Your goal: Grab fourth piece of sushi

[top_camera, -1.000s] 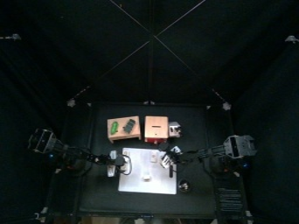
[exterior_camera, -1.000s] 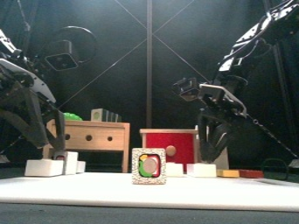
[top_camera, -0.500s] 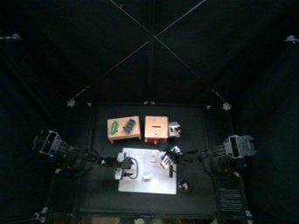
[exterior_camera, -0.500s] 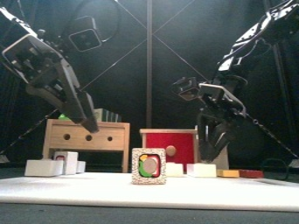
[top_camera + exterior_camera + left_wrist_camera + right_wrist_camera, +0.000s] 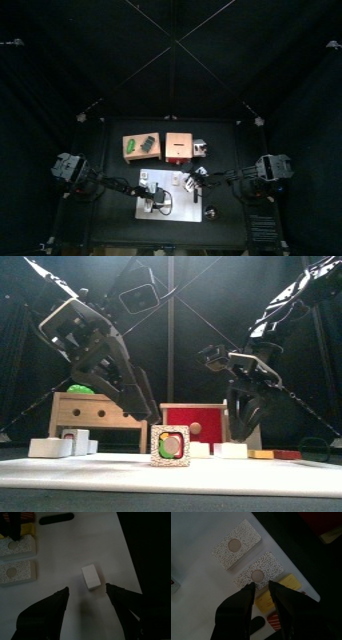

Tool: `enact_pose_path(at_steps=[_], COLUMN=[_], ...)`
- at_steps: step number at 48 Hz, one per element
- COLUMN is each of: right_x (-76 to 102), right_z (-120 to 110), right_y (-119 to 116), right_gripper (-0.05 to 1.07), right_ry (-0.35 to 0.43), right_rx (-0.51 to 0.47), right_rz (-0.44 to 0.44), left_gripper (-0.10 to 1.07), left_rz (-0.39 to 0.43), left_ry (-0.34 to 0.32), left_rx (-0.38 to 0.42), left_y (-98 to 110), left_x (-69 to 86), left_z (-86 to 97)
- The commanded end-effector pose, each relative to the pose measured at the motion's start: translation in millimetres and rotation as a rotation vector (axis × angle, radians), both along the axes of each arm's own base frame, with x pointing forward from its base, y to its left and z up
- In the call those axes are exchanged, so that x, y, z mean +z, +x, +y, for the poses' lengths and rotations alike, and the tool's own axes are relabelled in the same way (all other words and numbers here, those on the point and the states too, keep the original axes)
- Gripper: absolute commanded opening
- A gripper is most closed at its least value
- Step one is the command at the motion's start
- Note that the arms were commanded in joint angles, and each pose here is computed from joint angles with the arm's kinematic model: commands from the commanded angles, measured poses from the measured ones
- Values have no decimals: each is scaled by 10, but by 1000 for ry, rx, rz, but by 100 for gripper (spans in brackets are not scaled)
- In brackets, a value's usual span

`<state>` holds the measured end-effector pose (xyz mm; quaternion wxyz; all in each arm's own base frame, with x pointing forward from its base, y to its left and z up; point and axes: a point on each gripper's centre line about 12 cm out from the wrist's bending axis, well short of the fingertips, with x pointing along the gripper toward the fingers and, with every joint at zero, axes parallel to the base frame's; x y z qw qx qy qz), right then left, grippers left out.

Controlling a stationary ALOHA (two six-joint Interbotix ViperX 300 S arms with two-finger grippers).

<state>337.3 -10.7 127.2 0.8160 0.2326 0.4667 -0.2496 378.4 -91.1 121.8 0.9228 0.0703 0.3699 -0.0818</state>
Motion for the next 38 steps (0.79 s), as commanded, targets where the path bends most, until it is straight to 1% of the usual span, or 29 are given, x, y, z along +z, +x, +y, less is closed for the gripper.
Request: enact_pose_path(at_steps=[1, 10, 19, 24, 31, 38], right_x=[105, 86, 81, 82, 82, 82], right_z=[7, 17, 15, 20, 16, 15], right_y=[56, 47, 42, 42, 43, 42], right_gripper=[70, 70, 70, 70, 70, 70], right_ry=[-1, -1, -4, -4, -4, -5], right_rx=[5, 8, 10, 11, 10, 11], right_rz=[-35, -29, -26, -26, -27, -26], left_gripper=[94, 94, 91, 87, 78, 72], left_rz=[-34, -30, -28, -21, -21, -23], left_ry=[-4, -3, 18, 22, 22, 22], left_rx=[2, 11, 26, 27, 27, 26], left_y=[138, 242, 294, 285, 281, 273], left_x=[82, 20, -47, -75, -73, -63], left_z=[-41, -62, -46, -41, -40, -38])
